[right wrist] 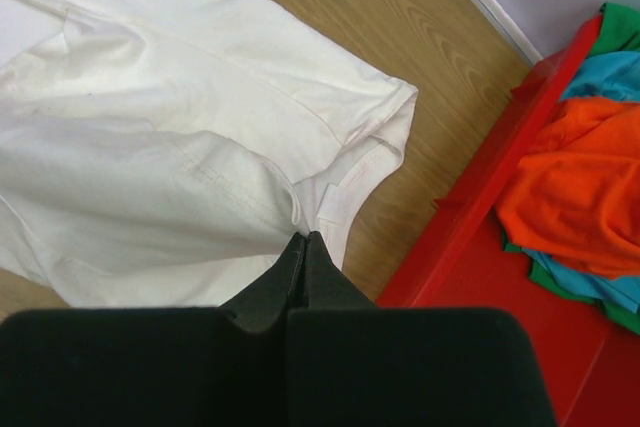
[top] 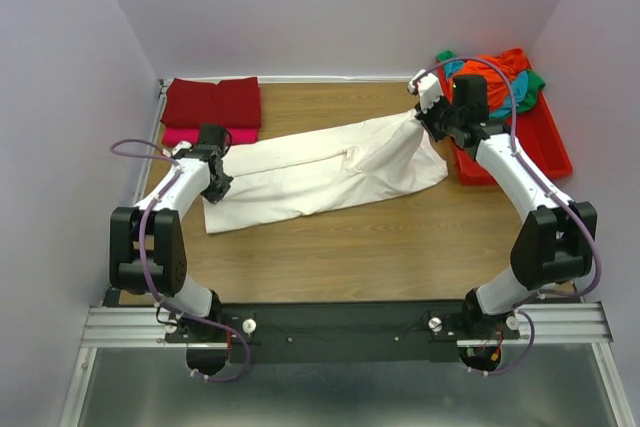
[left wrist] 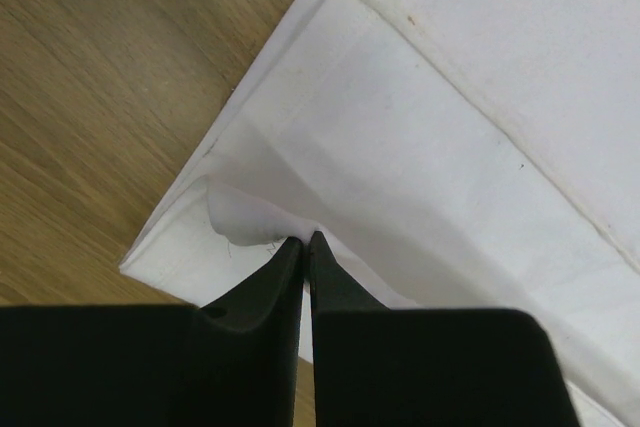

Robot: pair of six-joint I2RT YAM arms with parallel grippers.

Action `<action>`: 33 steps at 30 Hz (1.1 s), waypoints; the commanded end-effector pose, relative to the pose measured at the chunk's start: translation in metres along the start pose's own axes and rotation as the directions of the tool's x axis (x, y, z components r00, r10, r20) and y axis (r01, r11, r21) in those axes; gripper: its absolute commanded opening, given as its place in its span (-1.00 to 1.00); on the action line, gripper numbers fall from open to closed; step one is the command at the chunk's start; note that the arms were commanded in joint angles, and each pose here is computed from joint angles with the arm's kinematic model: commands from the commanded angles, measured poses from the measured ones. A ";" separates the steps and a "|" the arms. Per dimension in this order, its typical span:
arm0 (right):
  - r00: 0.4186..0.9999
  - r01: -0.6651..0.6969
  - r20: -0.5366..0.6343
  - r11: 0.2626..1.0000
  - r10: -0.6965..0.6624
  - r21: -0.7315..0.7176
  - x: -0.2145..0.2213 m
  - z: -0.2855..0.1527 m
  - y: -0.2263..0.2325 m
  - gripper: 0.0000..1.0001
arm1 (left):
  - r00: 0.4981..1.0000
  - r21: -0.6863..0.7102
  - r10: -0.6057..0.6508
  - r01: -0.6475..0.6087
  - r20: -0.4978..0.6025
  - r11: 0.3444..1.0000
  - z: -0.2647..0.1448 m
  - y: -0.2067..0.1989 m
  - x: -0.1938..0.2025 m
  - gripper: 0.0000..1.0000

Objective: Fold and stack the t-shirts
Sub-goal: Fold the tshirt

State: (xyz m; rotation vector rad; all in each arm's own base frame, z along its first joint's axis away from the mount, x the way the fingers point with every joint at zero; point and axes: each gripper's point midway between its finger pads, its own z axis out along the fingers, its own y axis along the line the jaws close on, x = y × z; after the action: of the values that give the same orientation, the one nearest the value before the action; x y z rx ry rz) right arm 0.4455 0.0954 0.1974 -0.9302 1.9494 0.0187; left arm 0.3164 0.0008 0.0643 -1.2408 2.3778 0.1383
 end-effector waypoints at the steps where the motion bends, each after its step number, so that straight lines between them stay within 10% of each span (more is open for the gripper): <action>1: 0.999 0.005 0.035 1.000 -0.006 0.030 -0.016 0.005 -0.016 -0.99 | 0.999 -0.018 -0.010 0.011 0.047 1.000 0.004 -0.002 -0.015 -0.76; 33: 0.999 -0.039 0.014 0.999 0.039 -0.024 -0.014 0.057 -0.023 -0.99 | 0.999 -0.054 -0.003 0.005 0.035 0.999 0.019 0.003 -0.022 -0.75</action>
State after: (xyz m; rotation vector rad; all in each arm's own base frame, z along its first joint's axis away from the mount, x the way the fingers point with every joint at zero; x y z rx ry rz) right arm 0.4953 0.1090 0.1777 -0.9284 1.9769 0.0664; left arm 0.3221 0.0131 0.0522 -1.2615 2.3958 0.1836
